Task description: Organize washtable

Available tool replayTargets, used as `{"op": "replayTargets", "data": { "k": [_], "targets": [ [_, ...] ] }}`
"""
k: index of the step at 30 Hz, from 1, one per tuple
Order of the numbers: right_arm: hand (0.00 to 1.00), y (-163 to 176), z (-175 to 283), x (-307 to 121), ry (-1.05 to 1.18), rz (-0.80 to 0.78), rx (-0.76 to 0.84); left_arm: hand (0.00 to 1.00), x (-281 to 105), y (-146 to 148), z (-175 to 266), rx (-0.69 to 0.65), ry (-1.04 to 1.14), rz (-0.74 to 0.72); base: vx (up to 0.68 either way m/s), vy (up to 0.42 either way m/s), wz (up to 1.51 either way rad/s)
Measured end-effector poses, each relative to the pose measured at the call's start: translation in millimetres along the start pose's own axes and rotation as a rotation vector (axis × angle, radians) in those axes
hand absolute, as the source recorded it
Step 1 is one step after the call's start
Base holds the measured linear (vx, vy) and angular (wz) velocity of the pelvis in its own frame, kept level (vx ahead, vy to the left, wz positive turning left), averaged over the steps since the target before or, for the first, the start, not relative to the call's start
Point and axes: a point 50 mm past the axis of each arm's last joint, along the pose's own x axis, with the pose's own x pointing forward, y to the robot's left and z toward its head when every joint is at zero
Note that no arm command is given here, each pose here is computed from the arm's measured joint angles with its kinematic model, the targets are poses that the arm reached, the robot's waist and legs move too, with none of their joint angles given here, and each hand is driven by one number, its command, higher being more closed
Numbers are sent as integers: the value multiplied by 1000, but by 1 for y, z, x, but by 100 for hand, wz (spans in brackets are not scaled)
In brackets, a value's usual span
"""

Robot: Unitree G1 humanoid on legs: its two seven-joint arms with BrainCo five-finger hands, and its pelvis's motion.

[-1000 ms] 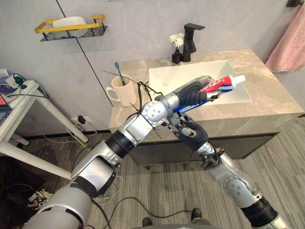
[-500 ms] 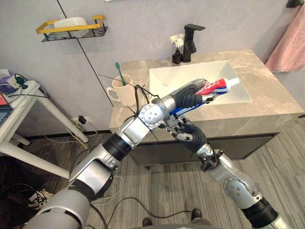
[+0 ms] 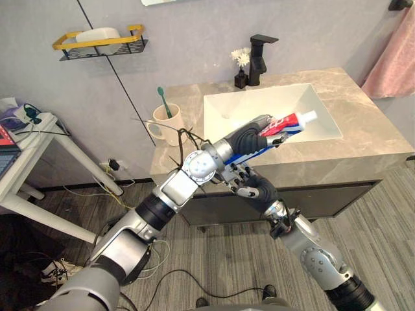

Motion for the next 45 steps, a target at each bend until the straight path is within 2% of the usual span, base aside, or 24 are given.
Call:
{"op": "replayTargets", "data": {
  "k": [16,17,33,45],
  "targets": [
    [0,-3,-3,-1,2,-44,10,100,-5,-20,-6,-104,0,26,0,0,0],
    [100,-3,-3,-1,2,-44,10,100,-5,-21,-6,-108,-1,26,0,0,0],
    [100,-6,3,0,-35,-71,14,100,5,-32,4,-119,-47,20,0,0,0],
    [100,-5,17,5,-132,-40,22,100,23,-22,22,13,-106,-19,0,0,0]
  ]
}}
